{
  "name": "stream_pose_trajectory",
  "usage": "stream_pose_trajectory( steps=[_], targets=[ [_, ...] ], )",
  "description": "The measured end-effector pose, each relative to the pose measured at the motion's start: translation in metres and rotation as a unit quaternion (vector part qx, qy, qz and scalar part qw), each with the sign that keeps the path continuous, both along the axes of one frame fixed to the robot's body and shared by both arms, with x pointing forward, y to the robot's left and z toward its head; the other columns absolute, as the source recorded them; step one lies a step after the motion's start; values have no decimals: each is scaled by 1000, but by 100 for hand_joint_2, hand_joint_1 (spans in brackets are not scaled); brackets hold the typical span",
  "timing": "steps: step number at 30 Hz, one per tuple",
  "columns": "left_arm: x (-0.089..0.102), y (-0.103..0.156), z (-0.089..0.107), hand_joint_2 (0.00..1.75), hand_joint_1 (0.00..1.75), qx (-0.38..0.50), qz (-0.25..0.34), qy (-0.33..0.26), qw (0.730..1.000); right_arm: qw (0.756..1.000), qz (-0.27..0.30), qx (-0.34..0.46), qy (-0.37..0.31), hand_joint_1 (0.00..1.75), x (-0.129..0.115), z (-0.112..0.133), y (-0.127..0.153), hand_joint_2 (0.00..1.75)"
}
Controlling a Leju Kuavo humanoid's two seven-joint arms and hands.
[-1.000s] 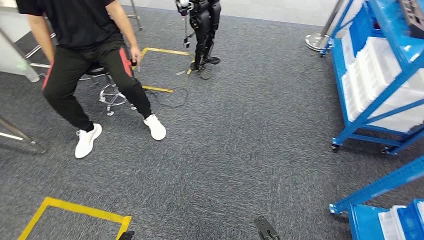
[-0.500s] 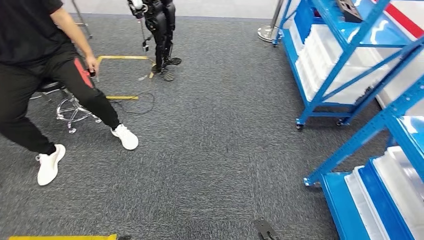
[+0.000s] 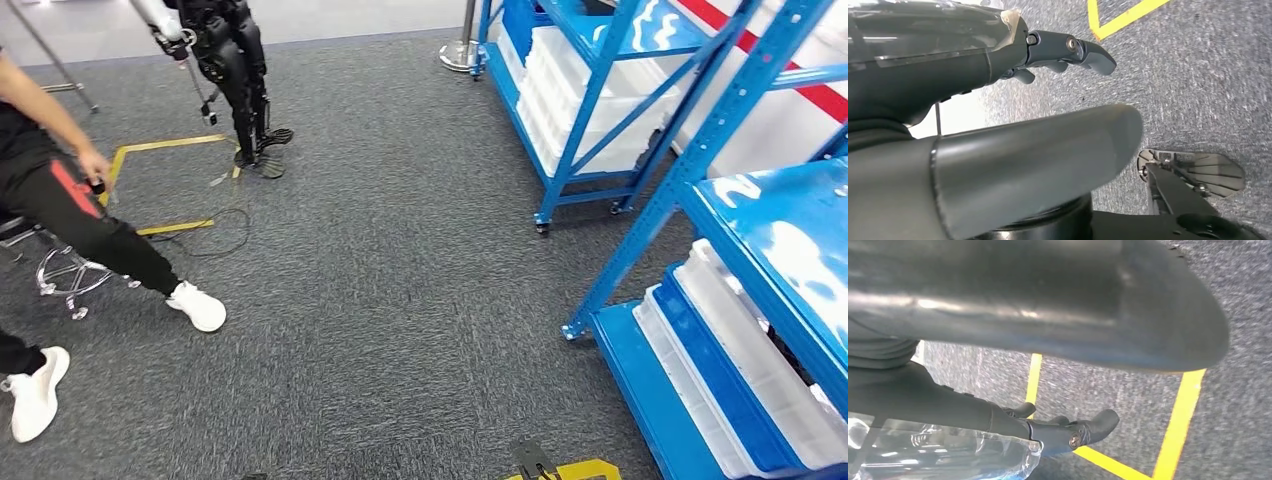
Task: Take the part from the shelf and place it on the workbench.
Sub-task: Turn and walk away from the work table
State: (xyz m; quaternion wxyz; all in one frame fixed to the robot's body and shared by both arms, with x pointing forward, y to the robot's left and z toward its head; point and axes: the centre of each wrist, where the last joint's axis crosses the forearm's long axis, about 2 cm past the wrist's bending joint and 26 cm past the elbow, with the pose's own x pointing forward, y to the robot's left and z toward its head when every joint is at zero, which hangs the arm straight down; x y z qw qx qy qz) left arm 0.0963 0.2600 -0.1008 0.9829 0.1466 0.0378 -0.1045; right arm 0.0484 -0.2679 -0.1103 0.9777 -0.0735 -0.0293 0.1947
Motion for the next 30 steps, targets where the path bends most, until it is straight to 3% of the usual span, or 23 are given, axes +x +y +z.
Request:
stream_pose_trajectory(
  steps=[25,30],
  targets=[
    [8,-1,2,0,0,-6,-9,-6,1000,1000,7,1,3,0,-1,0,0,0],
    [2,-1,1,0,0,-5,-10,-1,1000,1000,9,2,3,0,0,0,2,0]
  ],
)
